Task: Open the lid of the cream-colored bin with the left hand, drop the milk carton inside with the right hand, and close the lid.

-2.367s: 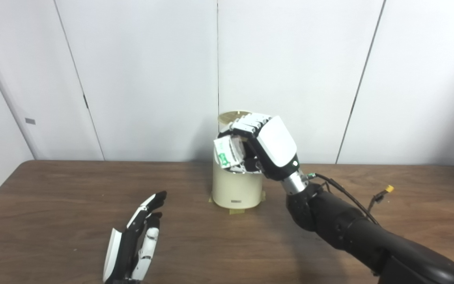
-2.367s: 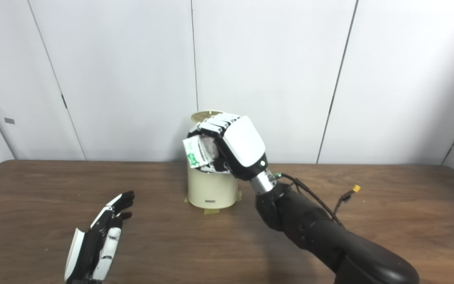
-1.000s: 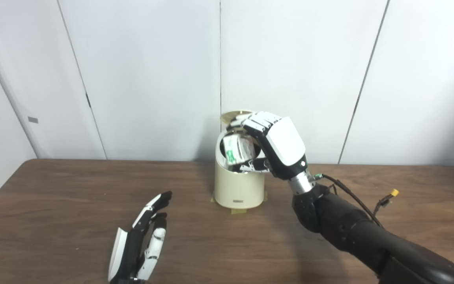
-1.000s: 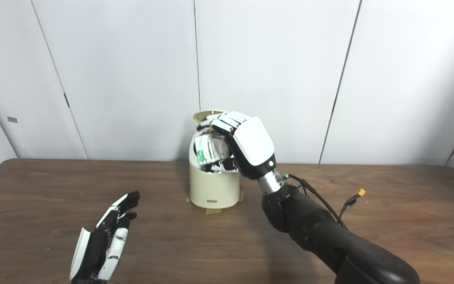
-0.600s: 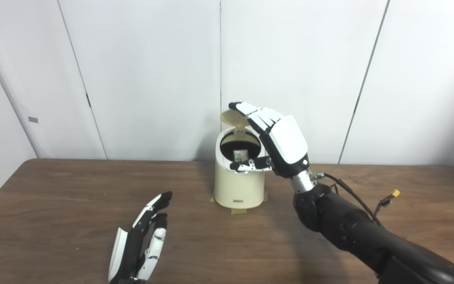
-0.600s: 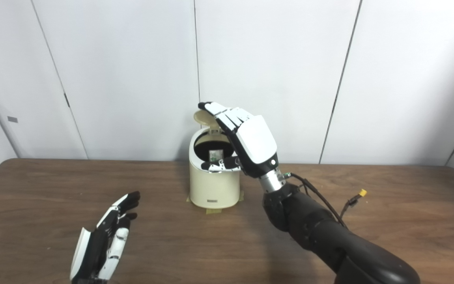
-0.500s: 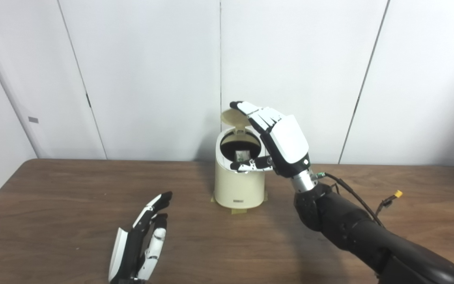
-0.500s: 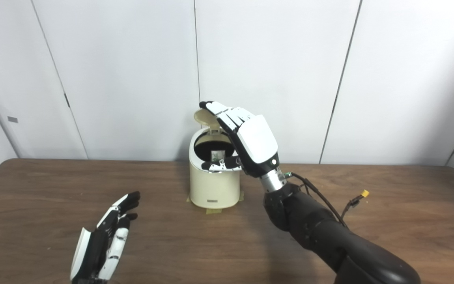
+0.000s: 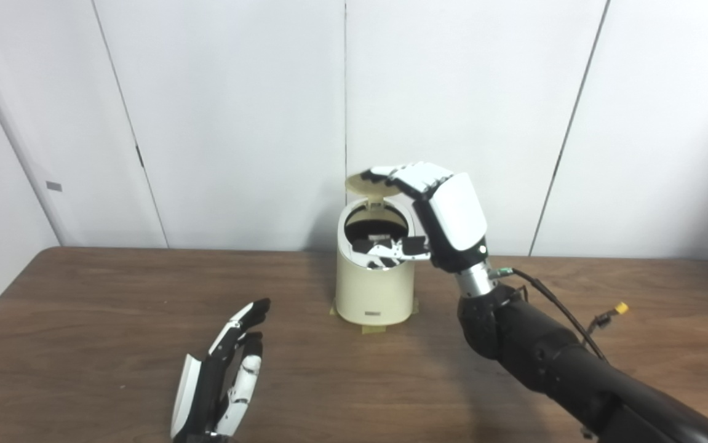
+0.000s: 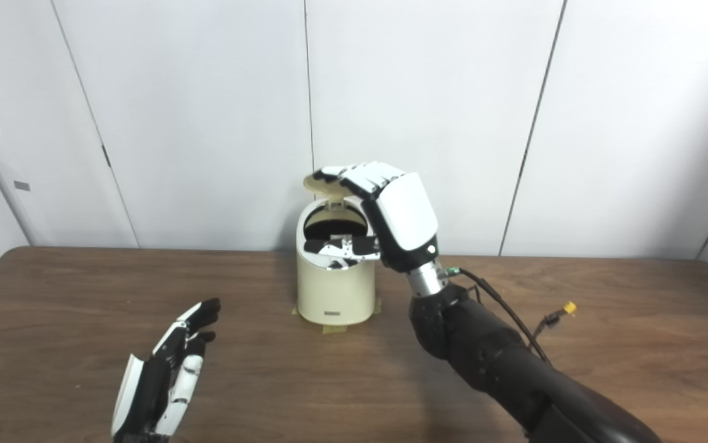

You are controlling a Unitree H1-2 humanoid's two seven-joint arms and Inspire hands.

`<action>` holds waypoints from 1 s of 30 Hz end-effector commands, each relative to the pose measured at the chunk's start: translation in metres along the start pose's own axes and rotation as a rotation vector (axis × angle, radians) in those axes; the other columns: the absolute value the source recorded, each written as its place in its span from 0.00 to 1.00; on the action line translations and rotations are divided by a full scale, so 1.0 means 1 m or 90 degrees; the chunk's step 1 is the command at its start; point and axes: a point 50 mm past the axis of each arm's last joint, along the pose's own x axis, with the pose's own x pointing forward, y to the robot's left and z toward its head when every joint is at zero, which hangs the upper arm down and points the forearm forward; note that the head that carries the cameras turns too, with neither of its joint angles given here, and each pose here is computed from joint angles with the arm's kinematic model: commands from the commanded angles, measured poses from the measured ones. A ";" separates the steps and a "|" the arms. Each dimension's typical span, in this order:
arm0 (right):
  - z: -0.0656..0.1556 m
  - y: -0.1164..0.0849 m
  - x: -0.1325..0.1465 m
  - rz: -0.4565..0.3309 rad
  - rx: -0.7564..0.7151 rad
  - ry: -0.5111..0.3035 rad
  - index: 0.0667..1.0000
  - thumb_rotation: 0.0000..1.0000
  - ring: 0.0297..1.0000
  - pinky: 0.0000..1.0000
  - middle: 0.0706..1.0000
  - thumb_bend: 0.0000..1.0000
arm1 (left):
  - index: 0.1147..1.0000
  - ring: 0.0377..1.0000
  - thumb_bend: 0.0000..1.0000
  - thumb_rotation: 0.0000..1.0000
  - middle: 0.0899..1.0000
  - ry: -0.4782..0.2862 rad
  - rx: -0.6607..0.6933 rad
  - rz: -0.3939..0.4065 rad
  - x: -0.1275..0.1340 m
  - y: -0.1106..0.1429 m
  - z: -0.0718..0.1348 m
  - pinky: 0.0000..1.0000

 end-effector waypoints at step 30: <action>-0.015 -0.090 -0.121 -0.049 0.160 0.324 0.70 0.50 0.69 0.61 0.71 0.42 | 0.83 0.85 0.32 0.91 0.85 0.033 -0.010 0.005 -0.010 -0.012 -0.020 0.78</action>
